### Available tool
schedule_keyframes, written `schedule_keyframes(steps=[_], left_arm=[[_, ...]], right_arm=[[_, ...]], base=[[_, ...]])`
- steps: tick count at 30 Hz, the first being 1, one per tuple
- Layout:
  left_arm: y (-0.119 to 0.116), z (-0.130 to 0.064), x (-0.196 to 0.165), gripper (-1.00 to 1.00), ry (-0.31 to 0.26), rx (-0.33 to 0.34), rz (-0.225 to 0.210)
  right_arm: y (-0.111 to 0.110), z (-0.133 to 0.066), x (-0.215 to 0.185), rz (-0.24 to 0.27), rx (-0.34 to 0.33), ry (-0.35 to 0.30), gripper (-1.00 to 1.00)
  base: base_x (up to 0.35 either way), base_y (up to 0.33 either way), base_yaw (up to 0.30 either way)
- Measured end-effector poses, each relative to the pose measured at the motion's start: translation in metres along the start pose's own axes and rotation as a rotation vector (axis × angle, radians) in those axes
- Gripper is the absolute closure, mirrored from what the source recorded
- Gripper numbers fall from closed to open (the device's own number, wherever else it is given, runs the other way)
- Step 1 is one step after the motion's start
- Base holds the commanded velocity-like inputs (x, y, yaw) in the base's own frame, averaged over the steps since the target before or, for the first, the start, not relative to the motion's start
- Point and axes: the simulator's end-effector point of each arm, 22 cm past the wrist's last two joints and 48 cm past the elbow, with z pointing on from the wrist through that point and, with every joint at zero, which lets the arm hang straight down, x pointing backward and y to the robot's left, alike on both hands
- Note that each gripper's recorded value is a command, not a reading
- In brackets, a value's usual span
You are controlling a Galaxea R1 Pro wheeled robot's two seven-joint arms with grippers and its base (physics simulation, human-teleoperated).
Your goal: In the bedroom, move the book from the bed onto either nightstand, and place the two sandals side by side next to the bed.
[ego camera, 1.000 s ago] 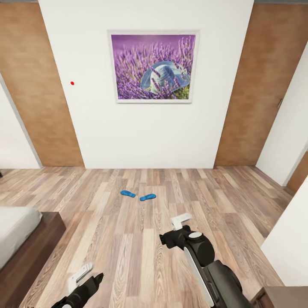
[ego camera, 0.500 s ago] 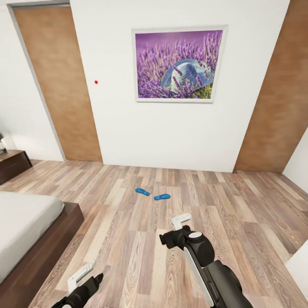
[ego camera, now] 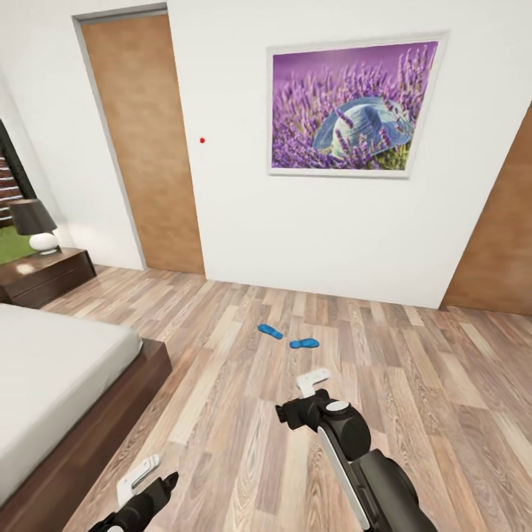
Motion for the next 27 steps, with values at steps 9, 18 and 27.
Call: schedule_keyframes(steps=[9,18,27], left_arm=[[0.0,0.0,0.0,-1.0,0.001,-0.001,0.0],[0.001,0.0,0.0,-1.0,0.001,-0.002,0.001],[-0.001,0.0,0.001,-1.0,0.002,0.001,0.005]], right_arm=[[-0.004,0.0,0.0,0.014,0.001,-0.001,-1.0],[-0.006,-0.001,-0.002,0.015,0.006,-0.006,-1.0],[-0.016,0.0,0.002,0.011,0.017,0.001,-1.0]], base=[[0.306,0.0,0.033],[0.325,-0.026,0.004],[0.327,-0.104,0.0]])
